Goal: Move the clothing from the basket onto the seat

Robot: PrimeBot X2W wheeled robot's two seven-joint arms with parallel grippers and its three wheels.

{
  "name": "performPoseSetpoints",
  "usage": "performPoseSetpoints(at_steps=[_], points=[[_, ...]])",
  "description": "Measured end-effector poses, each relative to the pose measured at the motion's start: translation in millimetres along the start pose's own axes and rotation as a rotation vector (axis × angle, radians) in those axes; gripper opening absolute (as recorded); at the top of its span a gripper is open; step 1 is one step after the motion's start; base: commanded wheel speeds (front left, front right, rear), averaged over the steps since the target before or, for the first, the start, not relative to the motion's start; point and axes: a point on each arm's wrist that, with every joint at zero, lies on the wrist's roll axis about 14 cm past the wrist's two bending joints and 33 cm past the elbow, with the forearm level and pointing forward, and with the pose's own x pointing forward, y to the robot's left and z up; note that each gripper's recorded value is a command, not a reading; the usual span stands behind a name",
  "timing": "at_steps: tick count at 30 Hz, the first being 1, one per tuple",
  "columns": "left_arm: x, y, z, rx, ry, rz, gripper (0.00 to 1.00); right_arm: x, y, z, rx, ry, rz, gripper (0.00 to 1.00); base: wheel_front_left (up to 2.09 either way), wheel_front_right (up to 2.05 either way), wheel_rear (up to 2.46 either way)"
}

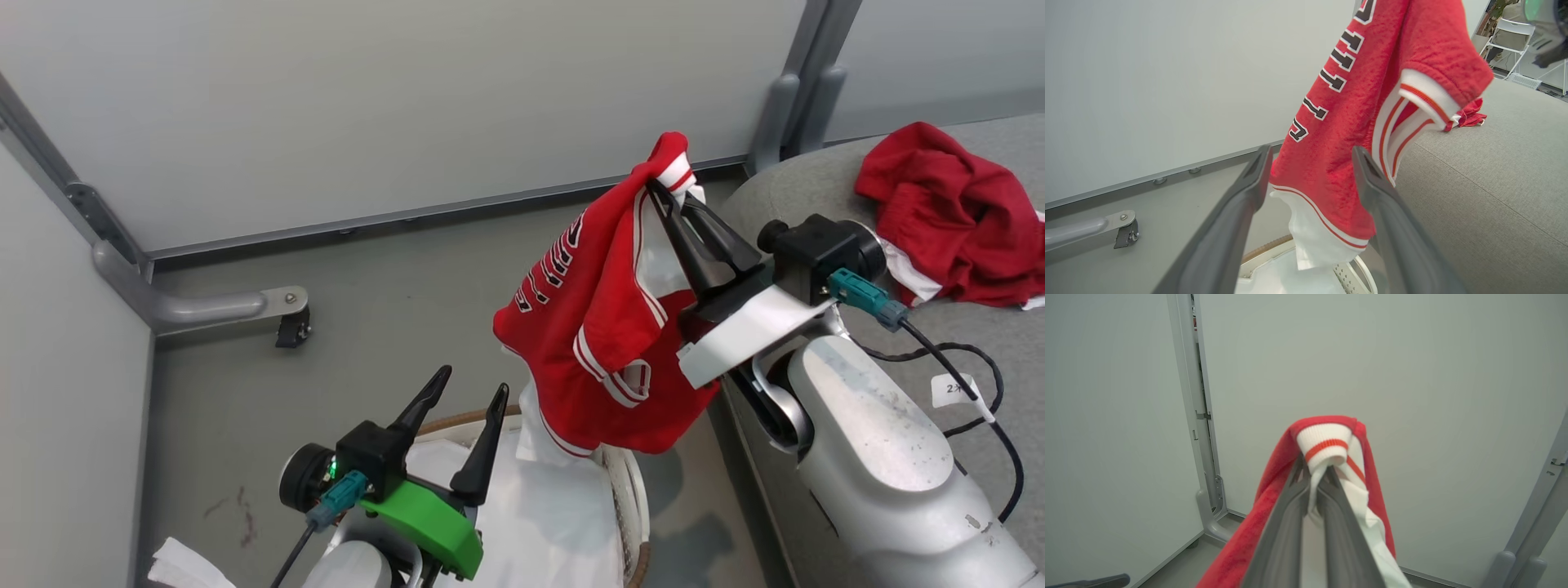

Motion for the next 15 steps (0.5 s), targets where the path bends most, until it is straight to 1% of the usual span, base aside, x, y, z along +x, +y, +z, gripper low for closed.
performPoseSetpoints(at_steps=[6,15], points=[[14,-18,-6,-0.009,0.010,-0.056,1.00,-13,-23,10,-0.045,-0.014,-0.058,0.00,0.00,0.00,0.00],[39,-65,-19,-0.045,0.038,-0.214,1.00,-51,-81,25,-0.148,0.000,-0.209,0.00,0.00,0.00,0.00]])
